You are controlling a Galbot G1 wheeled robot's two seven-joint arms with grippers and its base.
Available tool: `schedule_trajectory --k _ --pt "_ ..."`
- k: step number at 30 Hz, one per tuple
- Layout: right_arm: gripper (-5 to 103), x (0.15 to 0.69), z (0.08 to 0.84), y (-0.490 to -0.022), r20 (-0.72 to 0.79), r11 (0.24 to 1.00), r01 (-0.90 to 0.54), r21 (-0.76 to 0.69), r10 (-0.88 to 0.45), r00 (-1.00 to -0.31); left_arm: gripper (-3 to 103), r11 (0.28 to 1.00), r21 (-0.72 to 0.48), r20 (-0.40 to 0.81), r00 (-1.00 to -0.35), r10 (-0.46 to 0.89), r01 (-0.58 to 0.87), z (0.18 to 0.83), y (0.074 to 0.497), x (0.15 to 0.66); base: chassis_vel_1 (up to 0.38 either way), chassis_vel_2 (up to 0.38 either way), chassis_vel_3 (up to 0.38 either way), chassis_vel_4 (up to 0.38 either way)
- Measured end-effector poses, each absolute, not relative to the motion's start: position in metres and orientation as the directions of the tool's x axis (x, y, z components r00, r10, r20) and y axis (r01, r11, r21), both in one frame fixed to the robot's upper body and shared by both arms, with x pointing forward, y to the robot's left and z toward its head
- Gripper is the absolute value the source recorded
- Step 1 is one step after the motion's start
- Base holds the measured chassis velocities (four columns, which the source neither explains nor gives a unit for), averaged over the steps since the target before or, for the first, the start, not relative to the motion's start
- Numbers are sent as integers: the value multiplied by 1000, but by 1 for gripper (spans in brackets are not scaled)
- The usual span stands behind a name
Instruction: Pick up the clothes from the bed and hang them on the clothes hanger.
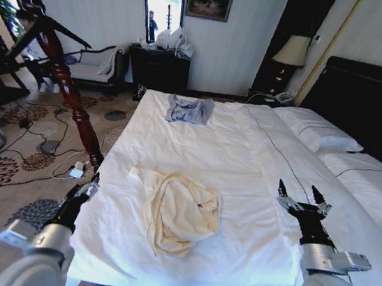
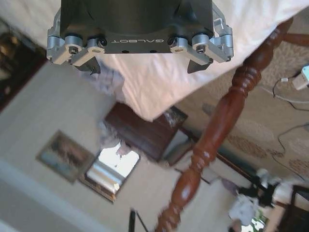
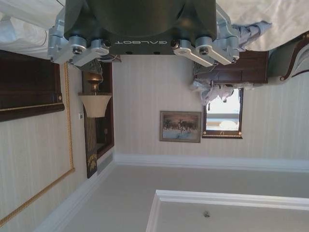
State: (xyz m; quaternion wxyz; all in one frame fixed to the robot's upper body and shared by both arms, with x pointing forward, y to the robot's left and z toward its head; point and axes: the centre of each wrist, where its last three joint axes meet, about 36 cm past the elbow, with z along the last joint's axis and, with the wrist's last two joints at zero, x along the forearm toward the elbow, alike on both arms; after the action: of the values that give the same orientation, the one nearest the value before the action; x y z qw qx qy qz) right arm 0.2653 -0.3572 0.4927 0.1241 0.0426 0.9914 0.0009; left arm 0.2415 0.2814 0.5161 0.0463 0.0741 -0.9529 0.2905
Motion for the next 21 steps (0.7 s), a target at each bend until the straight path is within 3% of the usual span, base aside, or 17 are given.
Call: schedule_trajectory --k 8,12,17,21 --pt "100 269 489 -363 -258 996 91 11 91 -962 100 846 -527 164 -986 1 -87 488 286 261 0 0 0 0" --pt "100 271 487 -365 -259 994 107 15 108 -960 100 866 -497 315 -939 135 -42 463 288 281 0 0 0 0" --pt "100 272 481 -369 -252 991 131 19 131 -959 100 885 -463 384 -892 240 39 448 279 298 0 0 0 0" --pt "100 271 475 -373 -250 990 143 20 143 -958 100 874 -473 361 -880 309 113 431 262 309 0 0 0 0"
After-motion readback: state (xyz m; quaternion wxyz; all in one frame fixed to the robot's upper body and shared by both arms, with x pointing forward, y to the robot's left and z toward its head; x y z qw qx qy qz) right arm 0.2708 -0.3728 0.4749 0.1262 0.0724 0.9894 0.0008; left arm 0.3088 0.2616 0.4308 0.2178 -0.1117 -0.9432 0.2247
